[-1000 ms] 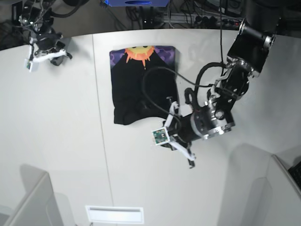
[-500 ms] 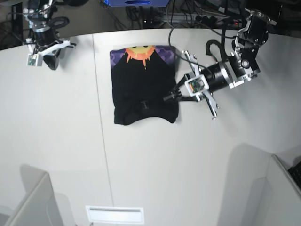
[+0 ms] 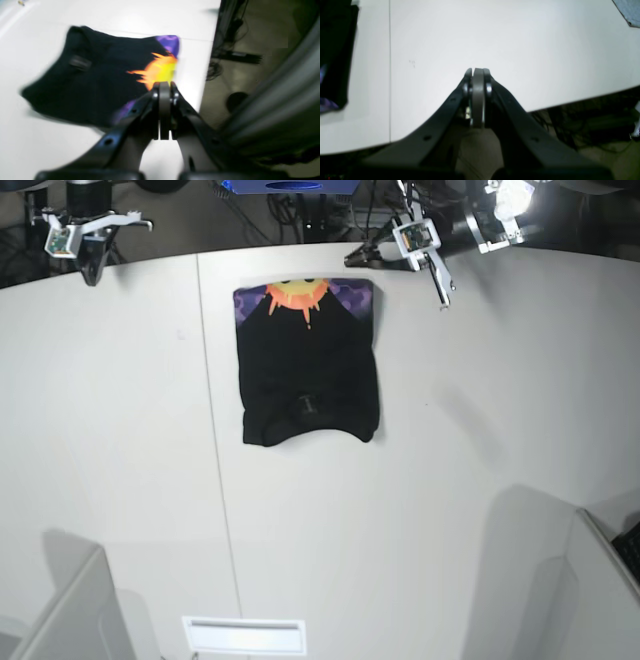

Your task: Fold the T-shirt properly

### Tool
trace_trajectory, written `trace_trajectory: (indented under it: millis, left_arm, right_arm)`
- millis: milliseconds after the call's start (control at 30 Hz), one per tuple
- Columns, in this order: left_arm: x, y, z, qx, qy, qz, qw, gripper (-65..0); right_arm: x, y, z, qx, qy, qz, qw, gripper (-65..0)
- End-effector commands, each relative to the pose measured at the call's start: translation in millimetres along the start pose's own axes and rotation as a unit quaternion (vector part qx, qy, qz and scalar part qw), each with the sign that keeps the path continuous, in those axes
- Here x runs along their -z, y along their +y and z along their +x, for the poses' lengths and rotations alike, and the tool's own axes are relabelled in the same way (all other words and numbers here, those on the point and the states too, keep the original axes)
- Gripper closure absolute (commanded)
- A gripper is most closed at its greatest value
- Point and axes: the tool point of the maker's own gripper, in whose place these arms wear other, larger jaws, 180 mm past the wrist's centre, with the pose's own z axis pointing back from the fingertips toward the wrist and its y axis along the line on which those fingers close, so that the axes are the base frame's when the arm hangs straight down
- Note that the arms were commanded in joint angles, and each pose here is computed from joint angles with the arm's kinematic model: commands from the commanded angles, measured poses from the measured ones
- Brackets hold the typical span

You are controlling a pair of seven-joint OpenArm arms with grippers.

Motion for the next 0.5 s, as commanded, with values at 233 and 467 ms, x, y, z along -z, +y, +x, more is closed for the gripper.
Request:
trace_trajectory:
  millis: [233,467]
  left_arm:
    - [-14.6,-43.3,-13.0,-0.069,0.009,-0.024,0.997,0.0]
    - [-27.8,-78.6,-51.4,-0.134,0.061,-0.040,0.988,0.0]
  right_arm:
    - [-32.0,-7.6,-41.7,-0.010,0.106,-0.004,0.9944,0.0]
    - [-68.5,-10.6,-91.2,-0.016,0.239,-0.003,0.9709,0.0]
